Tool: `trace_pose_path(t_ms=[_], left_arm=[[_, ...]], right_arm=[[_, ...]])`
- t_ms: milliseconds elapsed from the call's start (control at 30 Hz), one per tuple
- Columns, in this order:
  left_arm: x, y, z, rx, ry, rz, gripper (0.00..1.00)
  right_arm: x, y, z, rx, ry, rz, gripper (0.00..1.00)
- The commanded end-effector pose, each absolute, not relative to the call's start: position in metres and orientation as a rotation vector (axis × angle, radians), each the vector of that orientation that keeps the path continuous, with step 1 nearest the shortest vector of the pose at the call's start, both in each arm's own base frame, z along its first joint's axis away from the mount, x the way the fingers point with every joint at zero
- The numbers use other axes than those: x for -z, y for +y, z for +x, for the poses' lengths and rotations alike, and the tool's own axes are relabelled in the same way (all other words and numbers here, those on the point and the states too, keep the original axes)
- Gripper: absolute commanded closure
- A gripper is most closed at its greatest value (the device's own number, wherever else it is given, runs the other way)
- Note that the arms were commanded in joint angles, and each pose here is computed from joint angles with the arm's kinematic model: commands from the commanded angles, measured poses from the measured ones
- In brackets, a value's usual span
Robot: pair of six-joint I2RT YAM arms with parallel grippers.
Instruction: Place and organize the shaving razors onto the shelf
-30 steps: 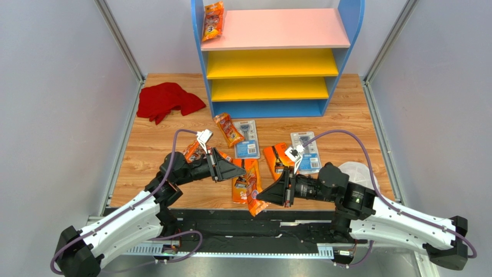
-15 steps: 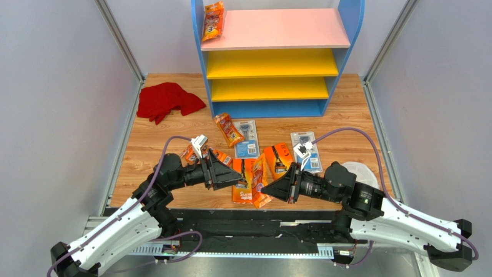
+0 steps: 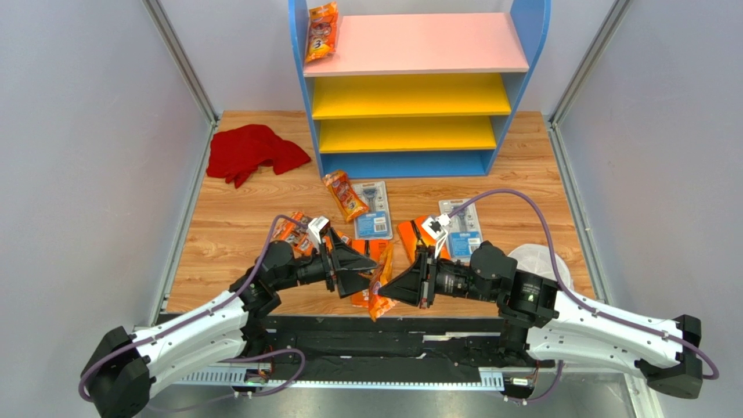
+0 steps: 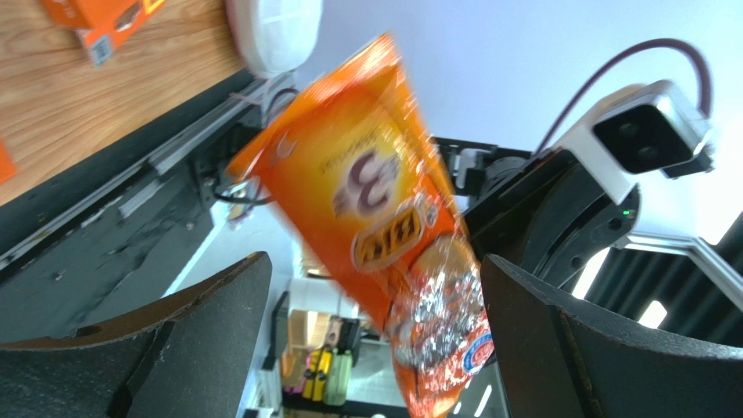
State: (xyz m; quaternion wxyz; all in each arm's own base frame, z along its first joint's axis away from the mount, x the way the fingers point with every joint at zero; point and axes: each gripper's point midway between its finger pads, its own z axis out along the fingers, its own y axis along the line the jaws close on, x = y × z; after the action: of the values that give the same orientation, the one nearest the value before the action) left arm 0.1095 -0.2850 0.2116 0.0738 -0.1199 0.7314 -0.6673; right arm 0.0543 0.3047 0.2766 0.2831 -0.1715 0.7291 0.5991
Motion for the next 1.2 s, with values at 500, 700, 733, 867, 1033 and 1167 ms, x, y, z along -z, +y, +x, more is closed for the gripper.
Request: trace_pose_path(t_ms=[500,700,733,867,1033,1167], left_arm=[[-0.302,-0.268,0.123,2.278,1.593,-0.33,0.23],[-0.309,-0.27,0.119,2.254,1.607,-0.263,0.78],[-0.311,-0.27,0.118,2.245,1.608,-0.247,0.84],[-0.305,-0.271,0.119,2.203,1.655,-0.255,1.0],[-0.303,-0.267,0.122,2.162,1.657,-0.283,1.0],[-0.304,-0.267,0.127,2.112,1.669,-0.288,1.0]], right_arm=[[-0.295,0.309,0.021,-1.767,1.819,-0.575,1.0],[-0.278,0.304,0.027,-1.703,1.883,-0.535,1.0],[-0.278,0.302,0.027,-1.699,1.884,-0.523,0.97],[-0.275,0.297,0.036,-1.65,1.9,-0.469,0.7],[-0.279,0.29,0.042,-1.639,1.878,-0.407,0.15],[-0.284,0.288,0.044,-1.698,1.841,-0.339,0.01]])
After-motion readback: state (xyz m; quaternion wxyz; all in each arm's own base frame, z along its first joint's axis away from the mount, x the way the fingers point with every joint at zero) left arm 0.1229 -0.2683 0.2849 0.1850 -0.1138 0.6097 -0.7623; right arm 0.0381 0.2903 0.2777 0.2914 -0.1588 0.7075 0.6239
